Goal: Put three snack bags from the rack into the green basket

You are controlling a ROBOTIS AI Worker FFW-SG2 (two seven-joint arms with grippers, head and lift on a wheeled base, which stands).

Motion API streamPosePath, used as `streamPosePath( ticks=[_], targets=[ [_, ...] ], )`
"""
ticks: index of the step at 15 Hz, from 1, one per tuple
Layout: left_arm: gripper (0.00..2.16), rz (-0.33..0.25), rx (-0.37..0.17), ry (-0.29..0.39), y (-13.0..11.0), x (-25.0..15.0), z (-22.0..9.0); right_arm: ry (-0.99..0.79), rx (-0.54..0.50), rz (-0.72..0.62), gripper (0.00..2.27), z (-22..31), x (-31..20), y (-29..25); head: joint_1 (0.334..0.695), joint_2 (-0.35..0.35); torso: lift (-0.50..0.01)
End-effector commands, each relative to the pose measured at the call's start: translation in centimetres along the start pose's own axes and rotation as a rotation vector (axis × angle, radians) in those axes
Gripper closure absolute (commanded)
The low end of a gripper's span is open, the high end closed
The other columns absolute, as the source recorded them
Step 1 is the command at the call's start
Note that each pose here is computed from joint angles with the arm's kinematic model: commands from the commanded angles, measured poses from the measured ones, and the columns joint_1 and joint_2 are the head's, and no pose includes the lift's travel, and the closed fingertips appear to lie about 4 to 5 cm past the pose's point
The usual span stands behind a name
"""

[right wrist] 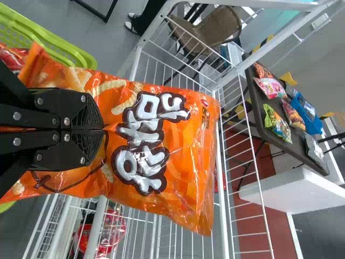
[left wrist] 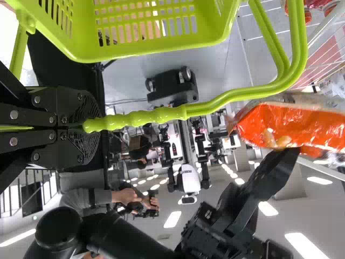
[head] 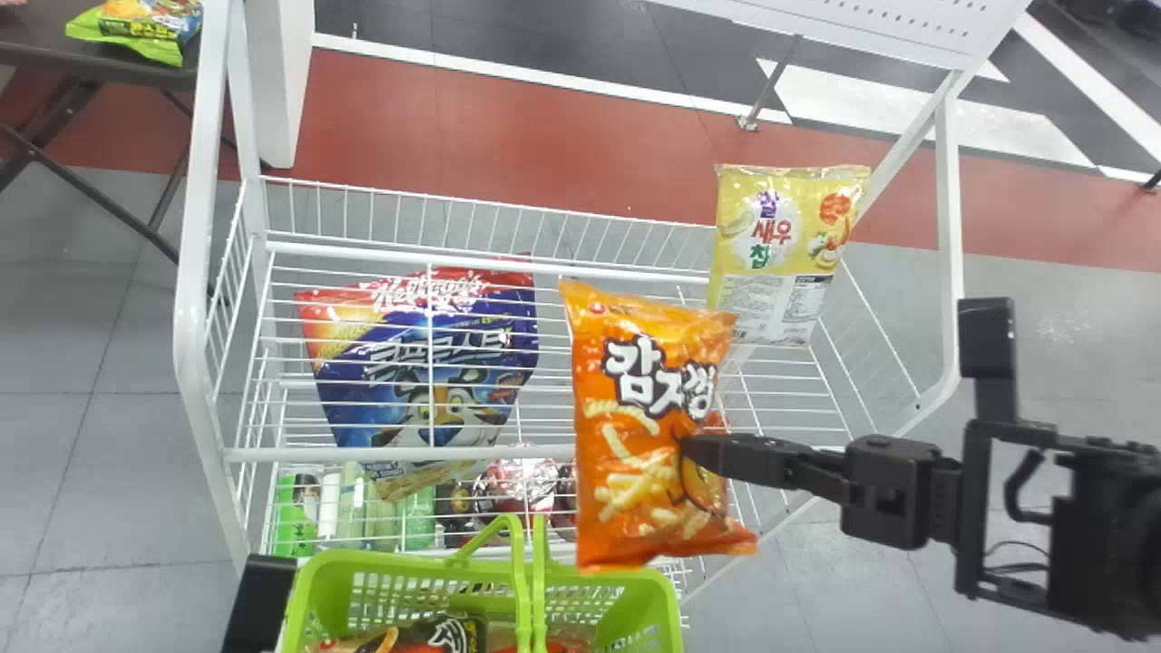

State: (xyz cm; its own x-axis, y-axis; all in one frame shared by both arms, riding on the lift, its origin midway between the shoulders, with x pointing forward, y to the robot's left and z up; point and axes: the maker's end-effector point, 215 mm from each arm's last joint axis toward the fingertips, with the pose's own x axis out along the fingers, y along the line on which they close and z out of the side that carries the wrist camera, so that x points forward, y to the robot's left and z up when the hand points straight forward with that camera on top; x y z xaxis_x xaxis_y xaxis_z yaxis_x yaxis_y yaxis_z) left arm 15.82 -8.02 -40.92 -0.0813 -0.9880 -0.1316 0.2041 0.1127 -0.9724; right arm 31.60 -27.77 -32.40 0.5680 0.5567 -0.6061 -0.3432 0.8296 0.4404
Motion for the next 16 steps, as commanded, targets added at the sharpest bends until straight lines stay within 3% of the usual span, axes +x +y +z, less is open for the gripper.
streamPosePath(
  ticks=[1, 4, 8, 12, 16],
  targets=[
    [1.46, -0.003, 0.005, -0.007, 0.0, 0.1, 0.3, 0.052, 0.003, -0.046, 2.02, -2.4, -0.9, -0.7, 0.695, -0.35, 0.0],
    [1.46, -0.003, 0.008, -0.009, 0.0, 0.0, 0.5, 0.164, 0.076, -0.059, 2.02, -7.8, 0.1, -1.6, 0.695, -0.35, 0.0],
    [1.46, -0.002, 0.018, -0.012, 0.0, -0.1, 0.9, 0.323, 0.146, 0.029, 2.02, -14.9, 2.9, 1.1, 0.695, -0.35, 0.0],
    [1.46, -0.004, 0.02, -0.01, 0.0, 0.0, 1.1, 0.473, 0.156, 0.094, 2.02, -21.0, 6.4, 4.2, 0.695, -0.35, 0.0],
    [1.46, -0.009, 0.017, -0.017, 0.0, -0.3, 1.2, 0.572, 0.128, 0.096, 2.02, -25.7, 8.7, 4.2, 0.695, -0.35, 0.0]
  ],
)
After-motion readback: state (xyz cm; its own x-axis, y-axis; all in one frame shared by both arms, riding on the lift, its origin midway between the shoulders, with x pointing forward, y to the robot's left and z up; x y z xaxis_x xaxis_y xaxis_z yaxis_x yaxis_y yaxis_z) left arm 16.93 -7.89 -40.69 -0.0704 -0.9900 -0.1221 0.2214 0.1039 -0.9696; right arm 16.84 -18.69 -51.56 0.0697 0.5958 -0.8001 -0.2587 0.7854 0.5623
